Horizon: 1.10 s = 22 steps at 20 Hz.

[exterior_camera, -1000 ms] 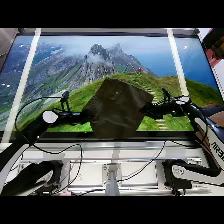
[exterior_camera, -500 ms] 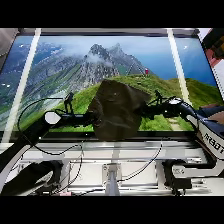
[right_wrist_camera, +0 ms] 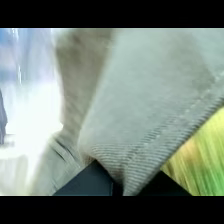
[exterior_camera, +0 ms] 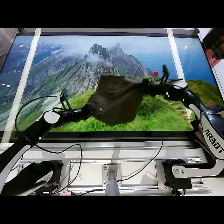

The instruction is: Fold the clothes and pants, and hang the long-sleeved shirts on hangers.

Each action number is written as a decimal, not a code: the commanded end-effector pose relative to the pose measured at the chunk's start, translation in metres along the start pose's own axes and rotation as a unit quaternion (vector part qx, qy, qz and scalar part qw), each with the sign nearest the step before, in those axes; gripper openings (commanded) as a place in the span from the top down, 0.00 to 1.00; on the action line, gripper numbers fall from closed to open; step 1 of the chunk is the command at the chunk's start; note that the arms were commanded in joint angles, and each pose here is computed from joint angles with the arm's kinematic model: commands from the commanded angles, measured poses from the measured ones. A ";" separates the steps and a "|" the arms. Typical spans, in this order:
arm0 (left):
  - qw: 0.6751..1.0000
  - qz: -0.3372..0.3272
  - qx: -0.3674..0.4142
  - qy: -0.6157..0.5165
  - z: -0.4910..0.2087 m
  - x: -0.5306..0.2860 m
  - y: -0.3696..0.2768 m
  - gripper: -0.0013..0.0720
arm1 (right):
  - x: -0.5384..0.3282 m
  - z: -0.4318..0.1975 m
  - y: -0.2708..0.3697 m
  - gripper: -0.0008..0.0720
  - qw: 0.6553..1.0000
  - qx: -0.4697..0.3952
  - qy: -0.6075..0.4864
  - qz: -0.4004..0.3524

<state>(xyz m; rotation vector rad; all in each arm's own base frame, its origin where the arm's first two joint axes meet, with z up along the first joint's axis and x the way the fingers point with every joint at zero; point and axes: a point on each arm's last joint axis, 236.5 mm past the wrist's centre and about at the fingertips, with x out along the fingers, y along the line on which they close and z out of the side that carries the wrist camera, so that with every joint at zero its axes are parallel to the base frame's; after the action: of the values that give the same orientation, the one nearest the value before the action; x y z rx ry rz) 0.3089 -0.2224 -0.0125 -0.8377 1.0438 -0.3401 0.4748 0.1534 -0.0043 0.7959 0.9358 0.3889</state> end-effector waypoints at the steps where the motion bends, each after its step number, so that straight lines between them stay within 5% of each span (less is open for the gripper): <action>1: 0.998 -0.015 -0.035 -0.047 0.022 -0.001 -0.006 0.91 | -0.014 0.063 0.030 0.94 0.996 -0.038 -0.086 0.005; 9: 0.999 0.004 0.004 -0.040 -0.010 0.033 -0.008 0.91 | 0.004 0.057 -0.018 0.94 0.995 -0.029 -0.062 -0.066; 10: 0.999 0.013 0.003 -0.045 -0.013 0.040 -0.003 0.91 | 0.008 0.053 -0.021 0.88 0.996 -0.029 -0.054 -0.069; 12: 0.998 0.029 -0.025 -0.048 -0.019 0.053 0.007 0.90 | 0.007 0.051 -0.023 0.23 0.995 -0.035 -0.051 -0.072; 16: 0.998 0.036 -0.036 -0.037 -0.028 0.059 0.011 0.89 | 0.000 0.042 -0.030 0.19 0.997 -0.023 -0.019 -0.068; 17: 0.998 0.033 -0.036 -0.039 -0.026 0.059 0.009 0.80 | -0.004 0.037 -0.033 0.19 0.998 -0.017 -0.003 -0.065; 19: 0.998 0.029 -0.035 -0.043 -0.024 0.057 0.006 0.33 | -0.020 0.027 -0.041 0.19 0.997 -0.013 0.035 -0.063; 20: 0.998 0.027 -0.034 -0.043 -0.024 0.056 0.004 0.17 | -0.031 0.022 -0.045 0.20 0.996 -0.019 0.053 -0.065; 22: 0.999 0.018 -0.010 -0.046 -0.022 0.051 -0.004 0.18 | -0.060 0.007 -0.050 0.27 0.991 -0.054 0.099 -0.066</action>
<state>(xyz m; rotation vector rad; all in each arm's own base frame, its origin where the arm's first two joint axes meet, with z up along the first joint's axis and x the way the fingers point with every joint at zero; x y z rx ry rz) 0.3141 -0.2647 -0.0547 -0.8714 1.0026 -0.2293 0.4842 0.0927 -0.0086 0.6722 1.0216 0.3170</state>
